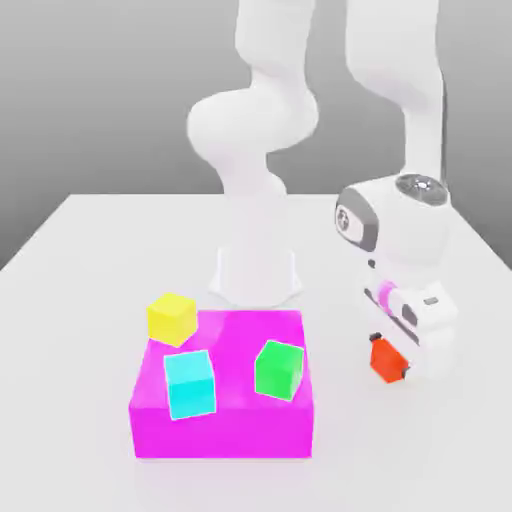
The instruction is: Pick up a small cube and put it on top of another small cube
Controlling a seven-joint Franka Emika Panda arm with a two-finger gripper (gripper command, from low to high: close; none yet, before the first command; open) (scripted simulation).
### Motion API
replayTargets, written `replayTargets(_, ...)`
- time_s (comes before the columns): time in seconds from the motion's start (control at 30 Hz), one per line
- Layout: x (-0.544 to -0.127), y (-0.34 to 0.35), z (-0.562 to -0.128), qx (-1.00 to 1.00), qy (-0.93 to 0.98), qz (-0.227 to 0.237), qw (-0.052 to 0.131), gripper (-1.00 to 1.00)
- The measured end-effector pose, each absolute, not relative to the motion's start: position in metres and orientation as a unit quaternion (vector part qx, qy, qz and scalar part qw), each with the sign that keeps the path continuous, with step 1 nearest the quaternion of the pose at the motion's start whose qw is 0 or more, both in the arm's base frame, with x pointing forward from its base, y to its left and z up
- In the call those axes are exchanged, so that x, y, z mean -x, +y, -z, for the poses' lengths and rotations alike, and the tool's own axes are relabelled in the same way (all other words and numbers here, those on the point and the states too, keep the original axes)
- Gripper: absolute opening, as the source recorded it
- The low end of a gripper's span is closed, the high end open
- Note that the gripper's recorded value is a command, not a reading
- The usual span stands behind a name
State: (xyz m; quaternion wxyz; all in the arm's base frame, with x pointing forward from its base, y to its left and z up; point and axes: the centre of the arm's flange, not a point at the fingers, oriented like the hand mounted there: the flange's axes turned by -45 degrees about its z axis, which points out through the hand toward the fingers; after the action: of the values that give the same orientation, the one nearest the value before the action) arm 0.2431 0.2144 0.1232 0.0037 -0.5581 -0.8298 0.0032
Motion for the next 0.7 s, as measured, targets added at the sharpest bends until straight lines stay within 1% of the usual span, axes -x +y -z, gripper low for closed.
replayTargets(0.23, -0.243, 0.214, -0.123, 0.558, -0.83, -0.004, 0.004, -1.0)
replayTargets(0.5, -0.243, 0.214, -0.128, 0.562, -0.826, -0.03, 0.033, -1.0)
replayTargets(0.7, -0.243, 0.216, -0.139, 0.562, -0.825, -0.036, 0.044, -1.0)
